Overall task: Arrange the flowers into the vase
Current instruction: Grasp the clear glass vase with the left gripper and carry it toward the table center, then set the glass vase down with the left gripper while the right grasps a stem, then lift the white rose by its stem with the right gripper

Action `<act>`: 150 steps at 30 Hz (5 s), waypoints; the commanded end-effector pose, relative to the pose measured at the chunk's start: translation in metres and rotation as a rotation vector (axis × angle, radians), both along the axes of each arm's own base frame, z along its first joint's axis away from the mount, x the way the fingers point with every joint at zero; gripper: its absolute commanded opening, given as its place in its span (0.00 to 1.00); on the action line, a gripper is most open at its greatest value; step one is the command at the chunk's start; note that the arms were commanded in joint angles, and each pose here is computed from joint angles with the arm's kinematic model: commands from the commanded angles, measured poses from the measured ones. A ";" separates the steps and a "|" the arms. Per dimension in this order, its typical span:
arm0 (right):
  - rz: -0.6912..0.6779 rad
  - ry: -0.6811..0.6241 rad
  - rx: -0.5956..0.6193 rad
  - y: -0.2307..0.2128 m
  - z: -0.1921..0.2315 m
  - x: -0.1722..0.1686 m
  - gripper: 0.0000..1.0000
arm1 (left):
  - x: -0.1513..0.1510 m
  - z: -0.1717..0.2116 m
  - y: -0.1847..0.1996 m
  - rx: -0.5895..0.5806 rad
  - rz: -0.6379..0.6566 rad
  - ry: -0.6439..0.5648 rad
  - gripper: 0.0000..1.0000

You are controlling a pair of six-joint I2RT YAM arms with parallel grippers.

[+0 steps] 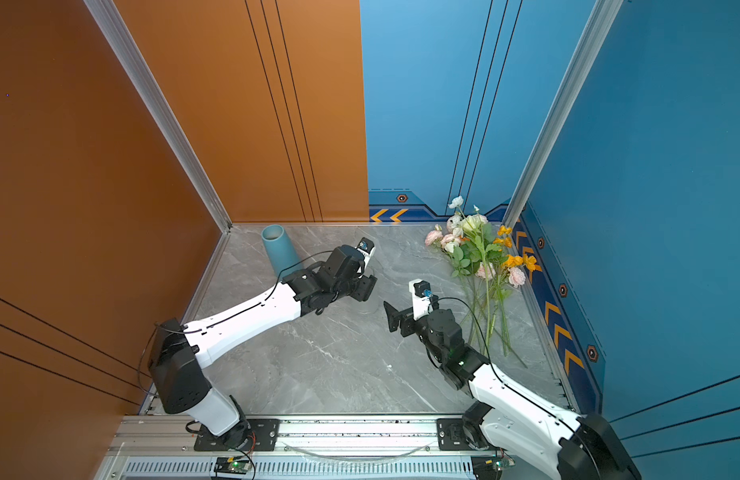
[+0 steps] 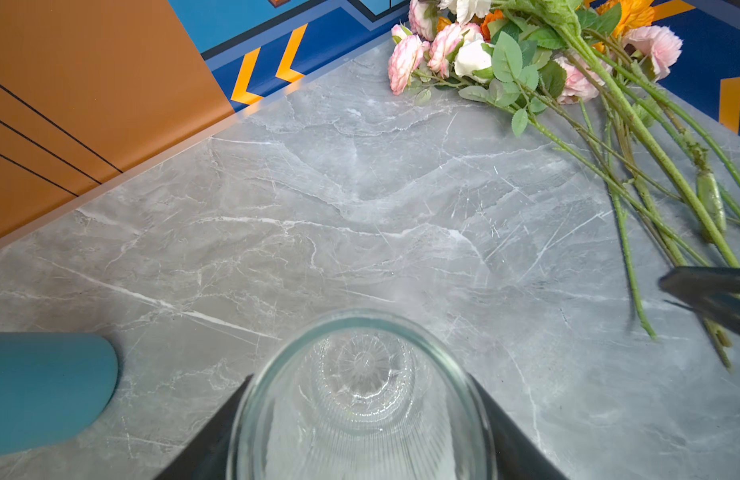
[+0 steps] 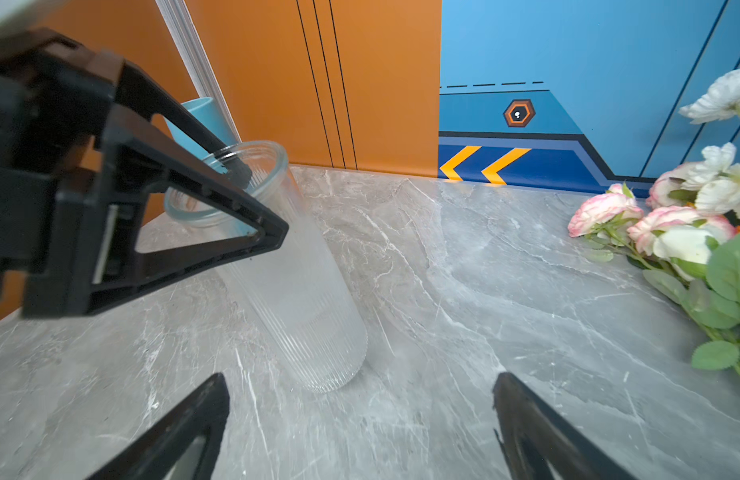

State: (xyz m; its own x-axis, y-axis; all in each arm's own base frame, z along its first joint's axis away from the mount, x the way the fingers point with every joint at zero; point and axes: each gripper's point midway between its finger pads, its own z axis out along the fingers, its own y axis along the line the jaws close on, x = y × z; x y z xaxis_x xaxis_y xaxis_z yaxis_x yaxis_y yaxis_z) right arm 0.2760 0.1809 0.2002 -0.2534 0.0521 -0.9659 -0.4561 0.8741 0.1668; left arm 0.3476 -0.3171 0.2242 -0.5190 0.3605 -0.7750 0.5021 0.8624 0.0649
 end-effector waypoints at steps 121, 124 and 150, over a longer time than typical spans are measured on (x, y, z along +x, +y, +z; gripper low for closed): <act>-0.691 0.869 -0.288 -0.251 -0.166 0.160 0.21 | -0.147 0.031 -0.074 0.122 -0.816 -0.391 0.98; -0.689 0.873 -0.287 -0.251 -0.168 0.161 0.19 | -0.147 0.030 -0.075 0.127 -0.814 -0.392 0.98; -0.300 0.323 -0.087 -0.143 0.044 0.158 0.00 | -0.150 0.054 -0.065 0.082 -0.807 -0.436 0.98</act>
State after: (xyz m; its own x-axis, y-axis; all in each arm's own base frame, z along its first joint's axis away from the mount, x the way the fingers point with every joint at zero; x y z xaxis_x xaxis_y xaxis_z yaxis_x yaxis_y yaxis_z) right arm 0.4314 0.0213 0.1988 -0.6293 0.0976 -0.7710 -0.0297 0.9884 0.1493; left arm 0.1989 -0.3889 0.2570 0.2222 0.5886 -0.7773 0.8733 0.2343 0.4271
